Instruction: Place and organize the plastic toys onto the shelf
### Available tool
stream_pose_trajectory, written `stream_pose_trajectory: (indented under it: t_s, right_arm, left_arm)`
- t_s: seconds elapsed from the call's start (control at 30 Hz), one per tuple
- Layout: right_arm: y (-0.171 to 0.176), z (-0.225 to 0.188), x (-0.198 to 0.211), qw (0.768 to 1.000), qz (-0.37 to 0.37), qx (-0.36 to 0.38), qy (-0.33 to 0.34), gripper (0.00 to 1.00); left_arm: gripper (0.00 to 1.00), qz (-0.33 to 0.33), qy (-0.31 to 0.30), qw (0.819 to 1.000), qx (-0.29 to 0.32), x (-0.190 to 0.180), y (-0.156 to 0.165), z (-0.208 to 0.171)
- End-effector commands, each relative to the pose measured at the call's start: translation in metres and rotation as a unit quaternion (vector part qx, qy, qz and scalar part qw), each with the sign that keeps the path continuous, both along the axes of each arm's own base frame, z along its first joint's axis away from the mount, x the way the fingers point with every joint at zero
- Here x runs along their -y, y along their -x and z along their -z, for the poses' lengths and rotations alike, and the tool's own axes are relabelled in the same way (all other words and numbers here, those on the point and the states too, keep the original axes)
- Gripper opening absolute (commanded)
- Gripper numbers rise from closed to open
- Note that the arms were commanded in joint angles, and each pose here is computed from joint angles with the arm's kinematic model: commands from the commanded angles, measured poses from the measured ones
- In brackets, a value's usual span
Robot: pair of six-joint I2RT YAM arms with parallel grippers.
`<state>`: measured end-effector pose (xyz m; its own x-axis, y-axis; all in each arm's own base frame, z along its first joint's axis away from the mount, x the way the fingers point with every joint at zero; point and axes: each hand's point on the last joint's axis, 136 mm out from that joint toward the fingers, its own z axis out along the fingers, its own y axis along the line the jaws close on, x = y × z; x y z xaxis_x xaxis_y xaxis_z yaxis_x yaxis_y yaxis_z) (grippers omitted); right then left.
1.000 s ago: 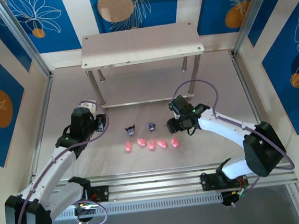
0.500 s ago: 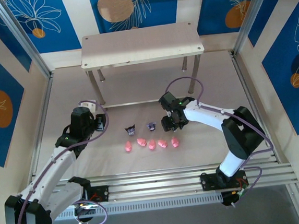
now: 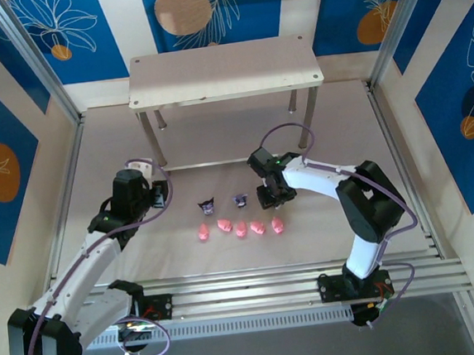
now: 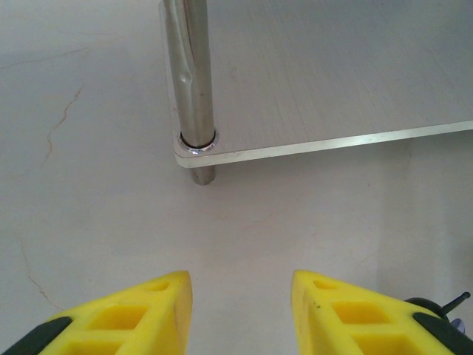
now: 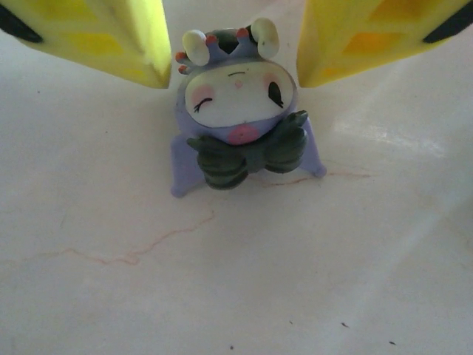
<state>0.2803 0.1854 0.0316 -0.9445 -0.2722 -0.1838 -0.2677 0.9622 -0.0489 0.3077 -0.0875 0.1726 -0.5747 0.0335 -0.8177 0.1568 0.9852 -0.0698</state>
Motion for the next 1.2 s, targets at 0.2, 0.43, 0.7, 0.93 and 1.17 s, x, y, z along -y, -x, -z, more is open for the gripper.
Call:
stream_pose_trajectory:
  t_s: [0.2, 0.43, 0.7, 0.93, 1.17]
  right_arm:
    - [0.0, 0.005, -0.002, 1.0, 0.009, -0.012, -0.01, 0.26]
    - [-0.002, -0.015, -0.001, 1.0, 0.008, 0.018, -0.021, 0.15]
    - [-0.013, -0.06, 0.009, 0.997, 0.012, 0.08, -0.014, 0.15]
    - [-0.052, -0.097, 0.016, 0.989, 0.021, 0.144, -0.005, 0.15]
    - [-0.099, -0.114, 0.02, 0.98, 0.047, 0.191, -0.012, 0.15]
  left_arm:
    - [0.4, 0.011, -0.004, 1.0, 0.008, 0.005, -0.003, -0.008]
    - [0.4, 0.013, -0.001, 1.0, 0.009, 0.006, -0.003, -0.009]
    - [0.39, 0.017, 0.008, 1.0, 0.01, 0.009, -0.004, -0.012]
    - [0.39, 0.022, 0.022, 0.999, 0.014, 0.014, -0.007, -0.018]
    - [0.39, 0.024, 0.028, 0.999, 0.018, 0.016, -0.008, -0.024]
